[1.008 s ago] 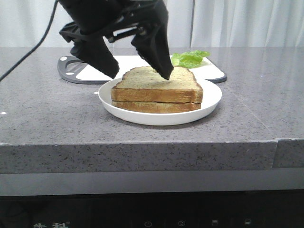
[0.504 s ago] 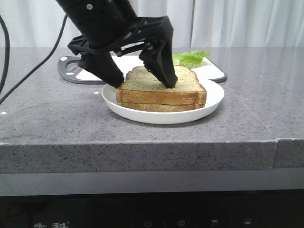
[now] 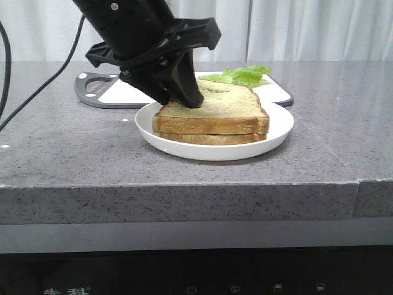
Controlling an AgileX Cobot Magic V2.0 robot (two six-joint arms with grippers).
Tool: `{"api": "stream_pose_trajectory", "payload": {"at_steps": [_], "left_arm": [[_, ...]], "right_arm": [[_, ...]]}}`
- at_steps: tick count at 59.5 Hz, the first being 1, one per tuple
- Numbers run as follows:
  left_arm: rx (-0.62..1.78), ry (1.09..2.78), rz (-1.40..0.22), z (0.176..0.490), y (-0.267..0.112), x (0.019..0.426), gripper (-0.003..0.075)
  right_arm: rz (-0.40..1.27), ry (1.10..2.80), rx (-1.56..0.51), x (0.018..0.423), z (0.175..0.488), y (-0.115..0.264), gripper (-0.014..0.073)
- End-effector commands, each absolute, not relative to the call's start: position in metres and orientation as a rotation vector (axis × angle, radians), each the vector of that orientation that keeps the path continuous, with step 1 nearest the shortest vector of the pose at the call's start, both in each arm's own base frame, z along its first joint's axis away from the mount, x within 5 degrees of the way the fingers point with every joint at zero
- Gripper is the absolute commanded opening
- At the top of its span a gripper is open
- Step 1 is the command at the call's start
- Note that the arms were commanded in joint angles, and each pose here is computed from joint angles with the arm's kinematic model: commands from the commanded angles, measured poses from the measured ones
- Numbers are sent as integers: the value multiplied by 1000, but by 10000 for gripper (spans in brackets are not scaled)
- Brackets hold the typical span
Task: Left arm grabs bread, right arm adds lettuce
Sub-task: 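Lift the top bread slice with the left gripper and hold it aside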
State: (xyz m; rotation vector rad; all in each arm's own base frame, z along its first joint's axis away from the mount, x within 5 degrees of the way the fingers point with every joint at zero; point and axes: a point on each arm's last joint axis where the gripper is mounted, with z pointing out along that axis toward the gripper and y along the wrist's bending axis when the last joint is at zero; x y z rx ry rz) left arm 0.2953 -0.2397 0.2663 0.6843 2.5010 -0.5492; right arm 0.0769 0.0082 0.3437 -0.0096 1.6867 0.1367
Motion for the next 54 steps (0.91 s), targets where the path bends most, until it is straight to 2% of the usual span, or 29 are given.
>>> {"api": "stream_pose_trajectory", "payload": {"at_steps": [1, 14, 46, 54], "left_arm": [[680, 2460, -568, 282, -239, 293, -19], [678, 2440, -575, 290, -237, 290, -20], [594, 2173, -645, 357, -220, 270, -20], [595, 2082, -595, 373, -211, 265, -21]], "right_arm": [[121, 1592, -2, 77, 361, 7, 650], [121, 1592, -2, 77, 361, 7, 650], [121, 1592, -2, 77, 361, 7, 650], [121, 1592, -2, 77, 361, 7, 650]]}}
